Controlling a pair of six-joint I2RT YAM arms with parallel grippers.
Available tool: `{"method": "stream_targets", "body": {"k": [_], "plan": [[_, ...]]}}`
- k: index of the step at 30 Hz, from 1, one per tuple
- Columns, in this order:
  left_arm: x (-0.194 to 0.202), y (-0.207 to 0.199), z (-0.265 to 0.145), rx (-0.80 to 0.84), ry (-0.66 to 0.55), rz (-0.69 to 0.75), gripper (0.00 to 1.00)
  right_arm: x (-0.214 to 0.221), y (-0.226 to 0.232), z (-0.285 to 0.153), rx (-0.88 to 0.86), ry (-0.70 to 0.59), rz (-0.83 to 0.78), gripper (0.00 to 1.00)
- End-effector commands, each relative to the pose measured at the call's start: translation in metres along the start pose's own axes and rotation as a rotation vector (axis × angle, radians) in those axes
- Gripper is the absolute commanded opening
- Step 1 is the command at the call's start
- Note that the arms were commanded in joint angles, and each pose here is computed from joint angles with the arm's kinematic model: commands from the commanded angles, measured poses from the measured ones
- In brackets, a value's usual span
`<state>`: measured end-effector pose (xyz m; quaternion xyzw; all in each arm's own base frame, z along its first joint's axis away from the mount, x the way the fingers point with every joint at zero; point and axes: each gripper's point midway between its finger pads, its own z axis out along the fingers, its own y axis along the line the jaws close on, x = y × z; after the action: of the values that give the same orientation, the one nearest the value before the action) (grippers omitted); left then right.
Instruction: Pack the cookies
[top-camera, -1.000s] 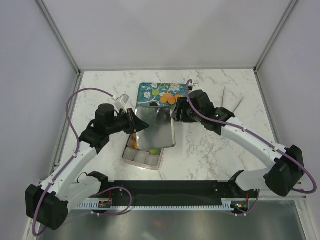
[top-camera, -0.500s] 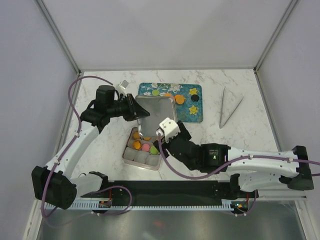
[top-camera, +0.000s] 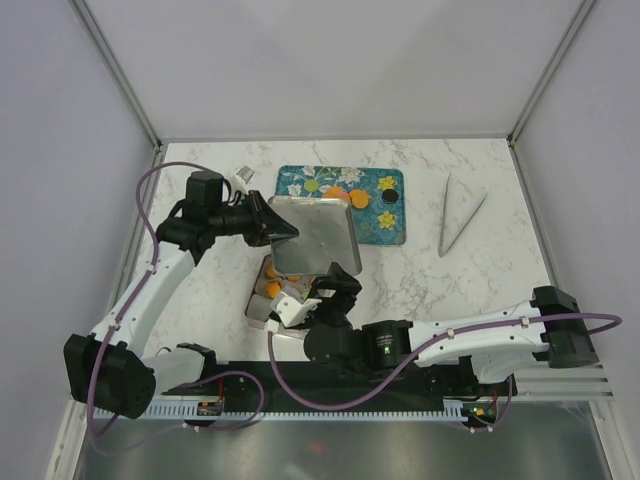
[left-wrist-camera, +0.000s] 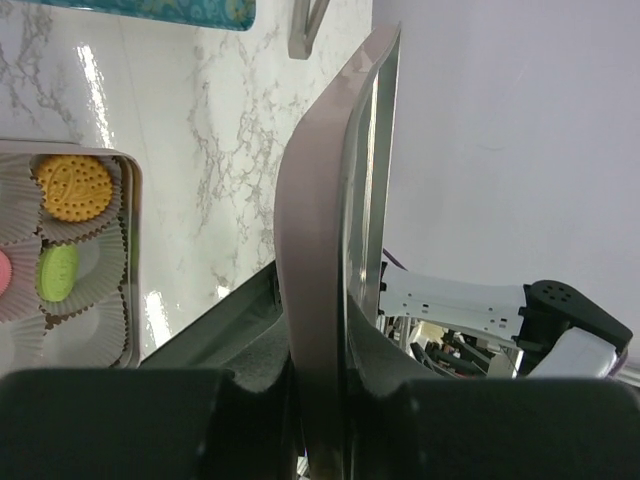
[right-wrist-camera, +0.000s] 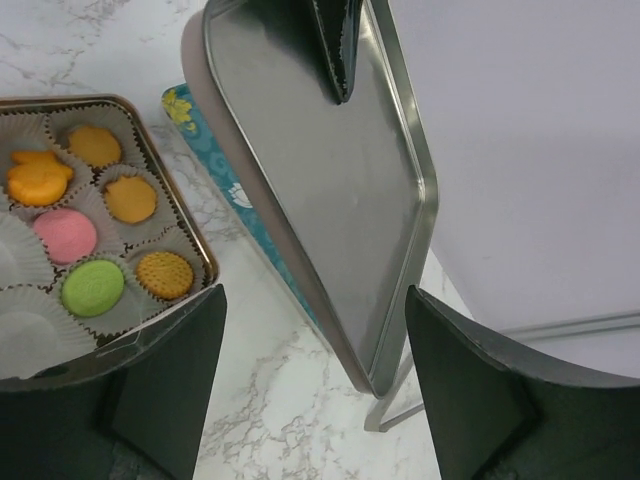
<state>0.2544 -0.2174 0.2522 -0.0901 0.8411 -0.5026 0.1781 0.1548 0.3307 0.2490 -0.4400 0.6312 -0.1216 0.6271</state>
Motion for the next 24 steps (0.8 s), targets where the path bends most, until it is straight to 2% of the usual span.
{"method": "stream_targets", "body": {"k": [1, 2, 9, 15, 17, 18, 24], "plan": [[0.013, -0.025, -0.016, 0.091, 0.034, -0.011, 0.02, -0.012, -0.016, 0.002, 0.105, -0.023, -0.040, 0.80], [0.015, -0.023, -0.016, 0.087, 0.035, -0.017, 0.02, -0.012, -0.019, 0.002, 0.119, -0.018, -0.094, 0.79], [0.025, -0.025, -0.023, 0.106, 0.042, -0.018, 0.02, -0.016, -0.017, 0.006, 0.163, -0.024, -0.185, 0.74], [0.027, -0.027, -0.025, 0.113, 0.042, -0.016, 0.06, -0.026, -0.017, 0.008, 0.185, -0.042, -0.235, 0.58], [0.026, -0.028, -0.026, 0.116, 0.036, -0.008, 0.09, -0.025, -0.015, 0.009, 0.189, -0.039, -0.251, 0.47], [0.026, -0.028, -0.026, 0.117, 0.035, -0.003, 0.11, -0.026, -0.015, 0.009, 0.191, -0.044, -0.246, 0.38], [0.021, -0.027, -0.027, 0.105, 0.003, 0.019, 0.36, -0.031, -0.026, 0.006, 0.207, -0.052, -0.212, 0.10]]}}
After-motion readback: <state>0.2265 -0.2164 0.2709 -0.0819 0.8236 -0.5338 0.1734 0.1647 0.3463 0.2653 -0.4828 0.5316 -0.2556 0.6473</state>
